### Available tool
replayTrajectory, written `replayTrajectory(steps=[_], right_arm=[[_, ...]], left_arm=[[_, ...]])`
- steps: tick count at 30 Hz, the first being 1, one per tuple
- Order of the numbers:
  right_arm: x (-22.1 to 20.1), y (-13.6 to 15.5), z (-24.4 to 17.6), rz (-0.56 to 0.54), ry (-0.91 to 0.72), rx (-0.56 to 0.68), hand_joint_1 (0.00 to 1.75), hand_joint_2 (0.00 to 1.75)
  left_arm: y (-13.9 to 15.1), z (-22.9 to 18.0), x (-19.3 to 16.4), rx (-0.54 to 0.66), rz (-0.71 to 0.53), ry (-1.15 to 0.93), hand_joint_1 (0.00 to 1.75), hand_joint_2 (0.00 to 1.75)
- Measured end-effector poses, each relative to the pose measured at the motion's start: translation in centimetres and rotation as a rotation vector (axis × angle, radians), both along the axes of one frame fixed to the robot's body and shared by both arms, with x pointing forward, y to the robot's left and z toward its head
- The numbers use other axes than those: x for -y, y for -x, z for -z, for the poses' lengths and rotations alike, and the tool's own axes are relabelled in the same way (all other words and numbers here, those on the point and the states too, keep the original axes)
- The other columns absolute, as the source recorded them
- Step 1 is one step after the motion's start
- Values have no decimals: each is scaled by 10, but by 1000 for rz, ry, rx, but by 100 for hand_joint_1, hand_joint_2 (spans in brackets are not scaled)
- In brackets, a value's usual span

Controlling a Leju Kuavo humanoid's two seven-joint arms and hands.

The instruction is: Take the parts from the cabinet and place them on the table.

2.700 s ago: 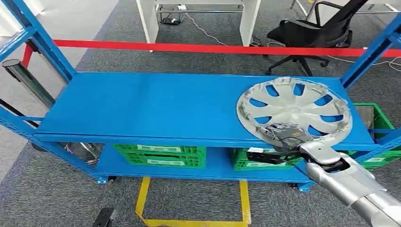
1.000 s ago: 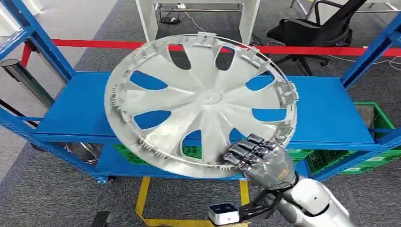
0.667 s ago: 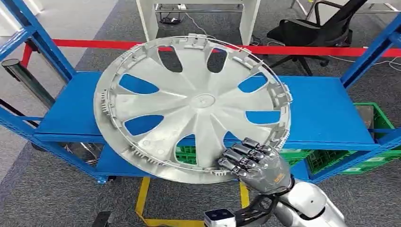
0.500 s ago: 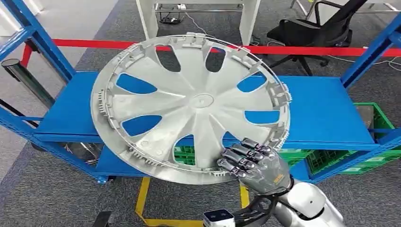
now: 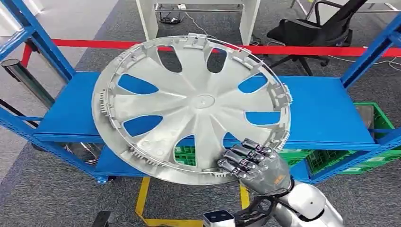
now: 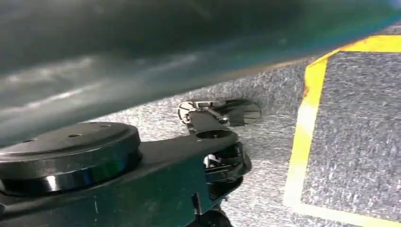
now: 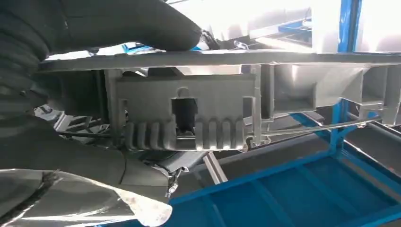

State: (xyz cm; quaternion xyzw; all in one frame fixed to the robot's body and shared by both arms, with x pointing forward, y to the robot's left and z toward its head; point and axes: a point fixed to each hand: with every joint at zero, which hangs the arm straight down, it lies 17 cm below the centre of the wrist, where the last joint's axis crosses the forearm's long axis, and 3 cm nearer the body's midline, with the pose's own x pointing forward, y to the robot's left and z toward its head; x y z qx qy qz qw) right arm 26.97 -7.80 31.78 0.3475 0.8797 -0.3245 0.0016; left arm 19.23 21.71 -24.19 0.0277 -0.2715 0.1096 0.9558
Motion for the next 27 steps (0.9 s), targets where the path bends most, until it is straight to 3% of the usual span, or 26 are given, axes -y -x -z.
replayTrajectory(steps=[27], right_arm=[[6,2,-12,24,-36,28,175,175]], left_arm=[[-5,0,1,-14,9,-5,0,0]])
